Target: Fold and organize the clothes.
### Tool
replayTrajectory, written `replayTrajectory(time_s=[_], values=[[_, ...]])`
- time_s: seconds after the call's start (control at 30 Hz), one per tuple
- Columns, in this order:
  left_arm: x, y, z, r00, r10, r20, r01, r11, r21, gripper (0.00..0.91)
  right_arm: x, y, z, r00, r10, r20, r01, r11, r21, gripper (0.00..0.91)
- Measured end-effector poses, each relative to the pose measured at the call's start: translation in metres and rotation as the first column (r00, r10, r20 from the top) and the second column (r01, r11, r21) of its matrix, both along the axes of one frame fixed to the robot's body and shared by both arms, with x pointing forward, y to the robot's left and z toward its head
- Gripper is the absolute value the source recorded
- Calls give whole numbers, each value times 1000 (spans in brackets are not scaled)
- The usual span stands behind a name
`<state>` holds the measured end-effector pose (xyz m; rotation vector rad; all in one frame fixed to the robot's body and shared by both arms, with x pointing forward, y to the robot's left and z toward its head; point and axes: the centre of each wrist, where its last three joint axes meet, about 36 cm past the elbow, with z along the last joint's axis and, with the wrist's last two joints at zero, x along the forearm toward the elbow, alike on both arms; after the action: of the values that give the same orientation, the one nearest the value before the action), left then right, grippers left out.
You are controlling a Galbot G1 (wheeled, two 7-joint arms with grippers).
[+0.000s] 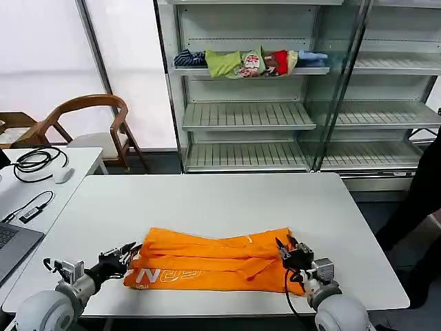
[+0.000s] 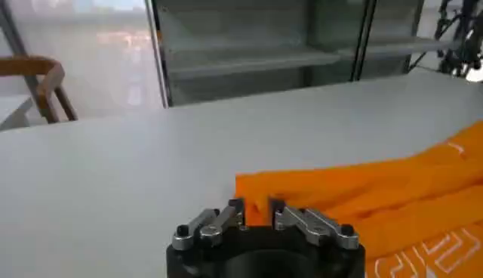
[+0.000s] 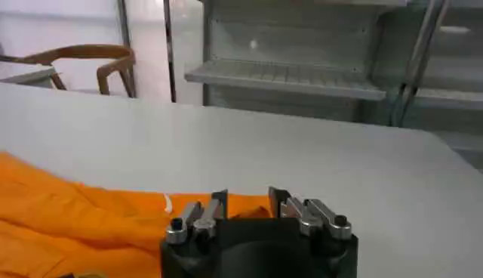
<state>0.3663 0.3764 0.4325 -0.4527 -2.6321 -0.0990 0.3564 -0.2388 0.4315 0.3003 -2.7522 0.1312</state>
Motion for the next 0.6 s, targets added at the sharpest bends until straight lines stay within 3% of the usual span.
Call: replayTrajectory(time_s=[0.33,0.6], values=[[-10,-31,-10,996,78,42,-78,997,-19,907,-21,-11,18,998,-27,56,27,1000,-3,907],[-17,-66,-18,984,176,17,-176,984,-5,907,-38,-24,39,992,-61,107,62,998,-10,907]])
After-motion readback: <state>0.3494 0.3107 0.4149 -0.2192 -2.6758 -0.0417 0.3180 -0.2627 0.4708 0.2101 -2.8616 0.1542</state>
